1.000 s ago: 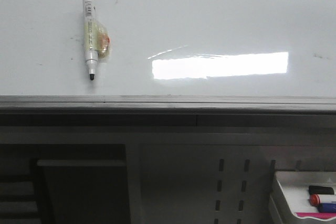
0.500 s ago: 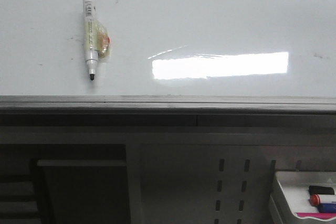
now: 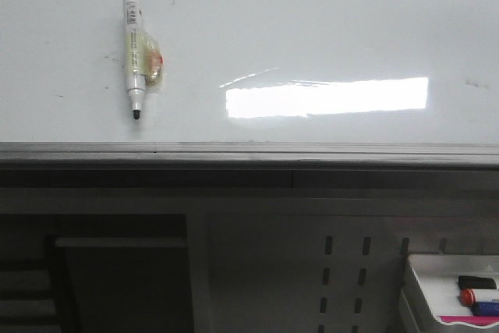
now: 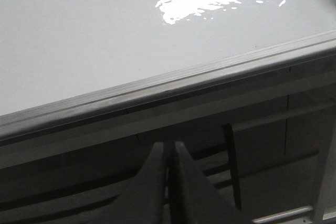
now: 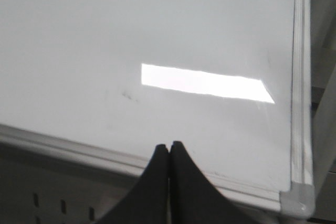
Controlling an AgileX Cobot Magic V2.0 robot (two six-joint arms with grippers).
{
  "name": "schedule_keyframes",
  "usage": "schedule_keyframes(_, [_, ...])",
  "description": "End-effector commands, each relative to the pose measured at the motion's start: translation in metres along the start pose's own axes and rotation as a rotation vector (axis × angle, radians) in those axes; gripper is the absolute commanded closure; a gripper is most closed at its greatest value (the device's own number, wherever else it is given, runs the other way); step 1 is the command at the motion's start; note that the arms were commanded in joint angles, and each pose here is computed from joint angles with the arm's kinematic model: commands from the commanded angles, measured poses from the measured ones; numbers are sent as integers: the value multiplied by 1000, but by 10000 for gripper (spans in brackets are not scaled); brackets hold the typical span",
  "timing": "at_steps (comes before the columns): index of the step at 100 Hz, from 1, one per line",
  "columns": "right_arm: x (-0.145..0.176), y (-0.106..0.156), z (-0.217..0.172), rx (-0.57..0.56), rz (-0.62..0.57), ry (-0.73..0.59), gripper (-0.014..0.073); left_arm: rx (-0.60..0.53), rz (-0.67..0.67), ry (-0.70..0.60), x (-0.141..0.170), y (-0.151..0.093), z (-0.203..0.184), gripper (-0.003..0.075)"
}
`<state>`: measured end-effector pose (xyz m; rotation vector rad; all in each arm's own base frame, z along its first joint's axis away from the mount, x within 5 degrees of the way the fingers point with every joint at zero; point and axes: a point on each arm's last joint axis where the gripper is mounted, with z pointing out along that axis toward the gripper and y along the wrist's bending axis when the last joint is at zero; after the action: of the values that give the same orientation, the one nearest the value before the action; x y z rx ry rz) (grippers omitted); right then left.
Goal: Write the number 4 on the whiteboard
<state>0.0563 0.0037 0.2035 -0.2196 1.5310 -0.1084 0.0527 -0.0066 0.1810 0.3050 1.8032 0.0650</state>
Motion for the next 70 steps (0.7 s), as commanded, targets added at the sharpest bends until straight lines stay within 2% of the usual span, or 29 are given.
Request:
schedule_keyframes(1, [-5, 1, -1, 0, 98, -114, 661, -9, -7, -24, 7, -1, 2, 741])
schedule_keyframes(23, [-2, 0, -1, -2, 272, -81, 661, -9, -7, -24, 7, -1, 2, 741])
schedule_keyframes(52, [-3, 0, -1, -2, 372, -90, 661, -10, -7, -26, 7, -1, 2, 741])
schedule_keyframes(70, [-3, 0, -1, -3, 375, -88, 661, -10, -7, -26, 7, -1, 2, 741])
